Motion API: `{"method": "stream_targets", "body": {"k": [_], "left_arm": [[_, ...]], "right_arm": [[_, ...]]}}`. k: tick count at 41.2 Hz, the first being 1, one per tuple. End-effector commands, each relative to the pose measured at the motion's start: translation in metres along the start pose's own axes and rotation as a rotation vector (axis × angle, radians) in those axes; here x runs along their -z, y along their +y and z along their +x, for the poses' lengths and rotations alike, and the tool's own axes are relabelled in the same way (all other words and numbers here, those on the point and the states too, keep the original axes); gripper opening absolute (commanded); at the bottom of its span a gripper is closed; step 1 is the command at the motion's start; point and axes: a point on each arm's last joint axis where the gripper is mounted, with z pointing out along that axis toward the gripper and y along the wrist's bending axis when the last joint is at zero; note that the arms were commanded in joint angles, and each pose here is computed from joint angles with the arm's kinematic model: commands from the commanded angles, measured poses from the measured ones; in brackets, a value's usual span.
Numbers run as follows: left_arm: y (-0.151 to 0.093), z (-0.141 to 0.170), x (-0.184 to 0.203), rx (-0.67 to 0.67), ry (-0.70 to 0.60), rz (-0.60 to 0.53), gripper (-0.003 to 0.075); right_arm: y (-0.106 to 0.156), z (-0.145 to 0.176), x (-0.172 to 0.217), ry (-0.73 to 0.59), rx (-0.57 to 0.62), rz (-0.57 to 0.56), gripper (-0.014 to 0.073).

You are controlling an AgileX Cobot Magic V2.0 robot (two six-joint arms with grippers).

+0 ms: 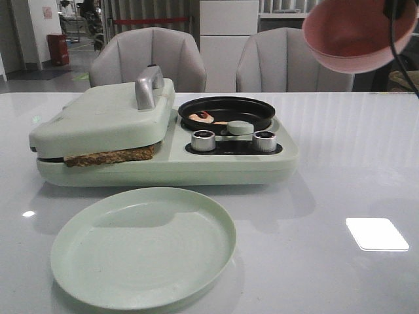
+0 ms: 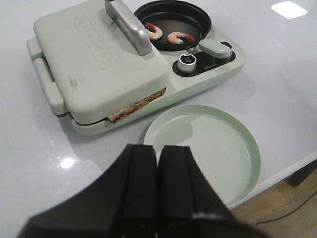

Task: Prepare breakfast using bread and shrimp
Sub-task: 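Carry the empty pink bowl back and lower it onto the table, then open the right gripper and lift it away from the bowl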

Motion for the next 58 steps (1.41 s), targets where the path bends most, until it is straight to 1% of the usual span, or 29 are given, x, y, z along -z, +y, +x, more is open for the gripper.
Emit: {"method": "stream_targets", "body": {"k": [1, 5, 9, 15, 24, 32, 41, 44, 47, 51, 54, 57, 58], "left_arm": [[0.000, -0.015, 0.005, 0.012, -0.103, -0.003, 0.0102], [0.000, -0.015, 0.005, 0.012, -0.103, -0.003, 0.0102], [0.000, -0.015, 0.005, 0.012, -0.103, -0.003, 0.0102], [0.000, -0.015, 0.005, 0.012, -0.103, -0.003, 0.0102], [0.000, -0.015, 0.005, 0.012, -0.103, -0.003, 0.0102], [0.000, -0.015, 0.005, 0.012, -0.103, -0.003, 0.0102], [0.000, -0.015, 0.005, 0.012, -0.103, -0.003, 0.0102], [0.000, -0.015, 0.005, 0.012, -0.103, -0.003, 0.0102], [0.000, -0.015, 0.005, 0.012, -0.103, -0.003, 0.0102], [0.000, -0.015, 0.005, 0.012, -0.103, -0.003, 0.0102], [0.000, -0.015, 0.005, 0.012, -0.103, -0.003, 0.0102], [0.000, -0.015, 0.005, 0.012, -0.103, -0.003, 0.0102], [0.000, -0.015, 0.005, 0.012, -0.103, -0.003, 0.0102]], "right_arm": [[-0.025, 0.015, 0.026, -0.094, -0.073, -0.033, -0.0030], [-0.035, 0.042, 0.011, -0.021, -0.116, -0.085, -0.0030], [-0.038, 0.067, -0.009, 0.042, -0.175, -0.154, -0.0030], [-0.038, 0.088, -0.032, 0.066, -0.222, -0.193, -0.0030], [-0.031, 0.097, -0.066, 0.124, -0.274, -0.226, -0.0030], [-0.026, 0.105, -0.092, 0.185, -0.288, -0.237, -0.0030], [-0.024, 0.112, -0.104, 0.231, -0.289, -0.246, -0.0018], [-0.023, 0.113, -0.105, 0.240, -0.288, -0.248, 0.0043], [-0.023, 0.114, -0.106, 0.243, -0.288, -0.249, 0.0154], [-0.023, 0.113, -0.106, 0.240, -0.289, -0.247, 0.0339], [-0.024, 0.112, -0.104, 0.227, -0.289, -0.244, 0.0445], [-0.025, 0.109, -0.099, 0.206, -0.287, -0.239, 0.0510], [-0.026, 0.107, -0.096, 0.197, -0.286, -0.238, 0.0519]]}}
